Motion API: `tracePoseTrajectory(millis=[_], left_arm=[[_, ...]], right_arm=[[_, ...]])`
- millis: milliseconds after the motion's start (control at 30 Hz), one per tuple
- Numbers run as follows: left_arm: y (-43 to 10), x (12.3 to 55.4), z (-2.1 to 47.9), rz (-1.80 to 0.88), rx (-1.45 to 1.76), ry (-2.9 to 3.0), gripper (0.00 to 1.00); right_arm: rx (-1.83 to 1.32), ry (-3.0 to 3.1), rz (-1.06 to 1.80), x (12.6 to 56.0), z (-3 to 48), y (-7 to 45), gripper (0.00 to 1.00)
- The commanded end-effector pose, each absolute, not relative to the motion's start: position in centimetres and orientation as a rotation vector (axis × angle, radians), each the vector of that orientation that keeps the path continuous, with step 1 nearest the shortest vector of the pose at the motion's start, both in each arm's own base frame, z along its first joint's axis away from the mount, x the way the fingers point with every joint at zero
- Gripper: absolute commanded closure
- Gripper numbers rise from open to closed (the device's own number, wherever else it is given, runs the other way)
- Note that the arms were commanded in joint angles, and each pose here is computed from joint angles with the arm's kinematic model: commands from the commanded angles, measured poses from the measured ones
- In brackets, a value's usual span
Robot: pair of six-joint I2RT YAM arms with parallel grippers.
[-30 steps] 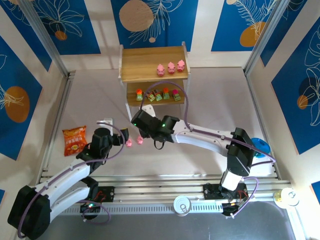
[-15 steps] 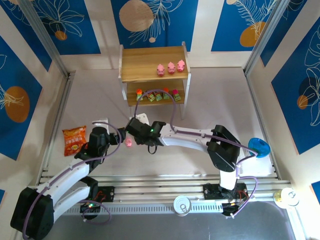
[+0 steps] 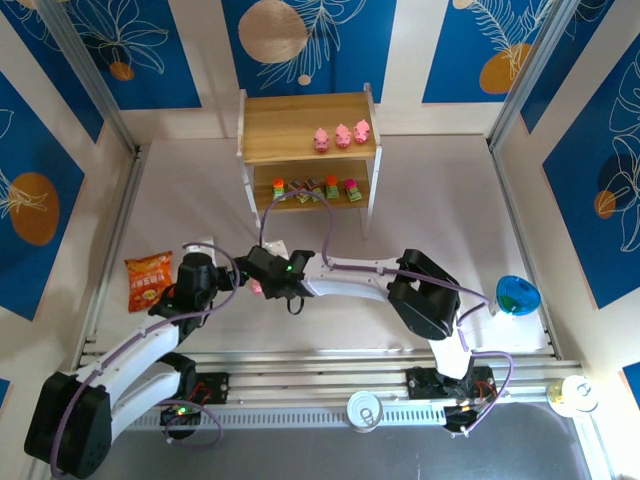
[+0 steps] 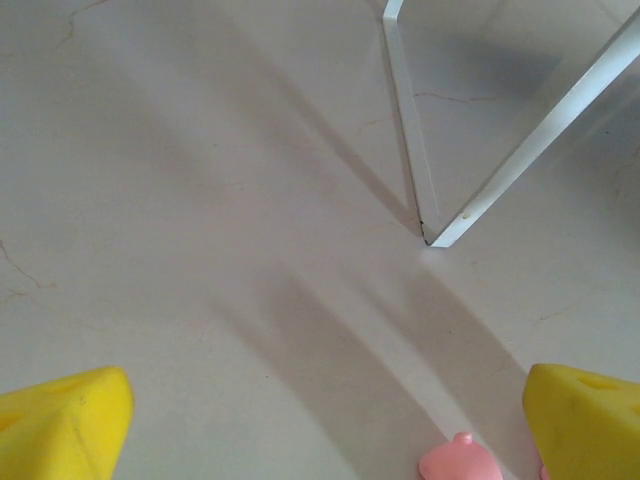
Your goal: Place and organize the plastic toys onto the shelf
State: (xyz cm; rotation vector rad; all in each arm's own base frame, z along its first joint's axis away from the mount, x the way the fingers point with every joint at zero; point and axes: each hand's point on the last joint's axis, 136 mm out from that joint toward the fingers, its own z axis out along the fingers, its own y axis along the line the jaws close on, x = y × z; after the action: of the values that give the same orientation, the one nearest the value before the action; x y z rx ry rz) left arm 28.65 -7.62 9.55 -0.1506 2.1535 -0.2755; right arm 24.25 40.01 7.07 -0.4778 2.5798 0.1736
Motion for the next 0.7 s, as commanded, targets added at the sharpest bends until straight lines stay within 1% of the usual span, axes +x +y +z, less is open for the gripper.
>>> tracePoseTrajectory(millis=[0,667], left_arm=[[-7.5,28.3,9.1,-0.296,-0.166,2.165,0.0],[-6.6,28.0,9.3,-0.281,-0.213,2.142,0.0]], right_arm=[[-0.455,2.586,0.219,24.3,7.1,41.4,0.52],[-0.416,2.624,0.136,25.7,3.9,40.8,0.52]])
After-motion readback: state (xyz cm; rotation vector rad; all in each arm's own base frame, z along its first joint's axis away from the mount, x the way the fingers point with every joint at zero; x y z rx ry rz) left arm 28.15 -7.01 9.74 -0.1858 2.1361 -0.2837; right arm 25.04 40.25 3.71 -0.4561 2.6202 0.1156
